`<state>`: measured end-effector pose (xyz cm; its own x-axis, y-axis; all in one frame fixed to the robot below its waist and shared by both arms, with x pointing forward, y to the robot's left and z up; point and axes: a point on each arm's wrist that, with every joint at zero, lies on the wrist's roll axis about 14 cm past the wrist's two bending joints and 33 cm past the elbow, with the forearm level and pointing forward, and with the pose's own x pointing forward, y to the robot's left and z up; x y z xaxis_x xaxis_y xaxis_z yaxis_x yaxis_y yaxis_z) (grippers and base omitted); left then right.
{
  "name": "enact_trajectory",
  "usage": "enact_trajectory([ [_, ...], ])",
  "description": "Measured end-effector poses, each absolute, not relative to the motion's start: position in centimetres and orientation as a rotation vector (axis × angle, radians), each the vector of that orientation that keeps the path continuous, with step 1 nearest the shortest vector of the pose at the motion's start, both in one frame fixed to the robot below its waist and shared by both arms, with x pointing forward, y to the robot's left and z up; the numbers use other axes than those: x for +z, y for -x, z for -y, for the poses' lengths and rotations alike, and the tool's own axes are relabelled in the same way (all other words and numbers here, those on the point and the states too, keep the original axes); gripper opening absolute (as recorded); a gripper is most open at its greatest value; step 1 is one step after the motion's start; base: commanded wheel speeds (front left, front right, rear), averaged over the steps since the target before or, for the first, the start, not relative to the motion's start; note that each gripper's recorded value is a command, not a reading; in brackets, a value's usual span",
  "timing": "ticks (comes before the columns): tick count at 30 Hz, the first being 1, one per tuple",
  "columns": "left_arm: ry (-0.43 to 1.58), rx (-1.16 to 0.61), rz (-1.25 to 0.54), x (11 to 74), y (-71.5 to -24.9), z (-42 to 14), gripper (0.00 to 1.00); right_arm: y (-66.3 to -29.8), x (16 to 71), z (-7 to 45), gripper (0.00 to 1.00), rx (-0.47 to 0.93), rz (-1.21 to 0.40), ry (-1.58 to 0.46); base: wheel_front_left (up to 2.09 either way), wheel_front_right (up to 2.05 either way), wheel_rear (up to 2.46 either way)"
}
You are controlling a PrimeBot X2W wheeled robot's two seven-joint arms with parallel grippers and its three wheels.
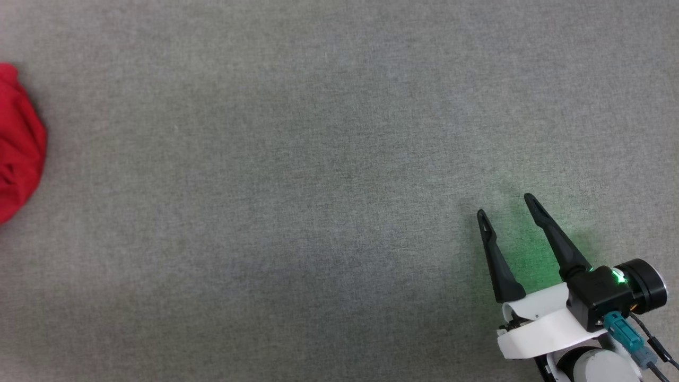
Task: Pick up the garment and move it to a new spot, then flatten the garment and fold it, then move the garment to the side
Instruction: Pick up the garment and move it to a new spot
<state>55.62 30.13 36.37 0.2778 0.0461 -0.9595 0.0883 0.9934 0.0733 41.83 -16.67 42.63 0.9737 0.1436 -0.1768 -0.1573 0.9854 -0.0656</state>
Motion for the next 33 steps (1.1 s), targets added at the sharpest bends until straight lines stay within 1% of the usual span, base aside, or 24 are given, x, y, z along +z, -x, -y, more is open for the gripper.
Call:
enact_trajectory([
  [1, -0.098, -0.017, -1.296, 36.1, -55.7, -30.1, 1.0, -41.8, 42.5, 16.7, 1.0, 0.151, -0.177, 0.079, 0.0, 0.0, 0.0],
  [2, -0.075, -0.006, -1.299, 36.0, -55.8, -30.0, 0.53, -41.8, 42.4, 16.7, 1.0, 0.15, -0.182, 0.078, 0.0, 0.0, 0.0],
  [3, -0.066, -0.004, -1.299, 36.0, -55.8, -29.9, 0.0, -41.9, 42.4, 16.6, 1.0, 0.152, -0.182, 0.076, 0.0, 0.0, 0.0],
  [6, -0.055, -0.004, -1.253, 36.6, -56.5, -29.4, 0.0, -42.0, 42.8, 16.4, 1.0, 0.157, -0.17, 0.071, 0.0, 0.0, 0.0],
  [11, -0.112, -0.006, -1.14, 40.2, -58.0, -29.1, 0.0, -41.9, 43.7, 16.0, 1.0, 0.168, -0.147, 0.06, 0.0, 0.0, 0.0],
  [13, -0.147, -0.039, -1.07, 42.6, -59.0, -27.9, 0.0, -41.8, 44.4, 15.6, 1.0, 0.173, -0.126, 0.045, 0.0, 0.0, 0.0],
  [16, -0.19, -0.052, -0.92, 48.0, -60.8, -27.4, 0.0, -41.4, 45.3, 15.1, 1.0, 0.184, -0.1, 0.032, 0.0, 0.0, 0.0],
  [20, -0.244, -0.087, -0.781, 53.9, -61.2, -25.9, 0.0, -40.8, 46.5, 14.4, 1.0, 0.196, -0.063, 0.01, 0.0, 0.0, 0.0],
  [24, -0.285, -0.147, -0.666, 59.0, -60.4, -23.3, 0.0, -40.1, 48.0, 14.0, 1.0, 0.197, -0.024, -0.01, 0.0, 0.0, 0.0],
  [28, -0.291, -0.229, -0.597, 62.2, -58.4, -20.1, 0.0, -39.5, 49.6, 14.4, 1.0, 0.182, 0.02, -0.018, 0.0, 0.0, 0.0],
  [33, -0.286, -0.347, -0.573, 63.0, -55.0, -16.2, 0.0, -38.9, 51.5, 16.3, 1.0, 0.137, 0.072, 0.018, 0.0, 0.0, 0.0],
])
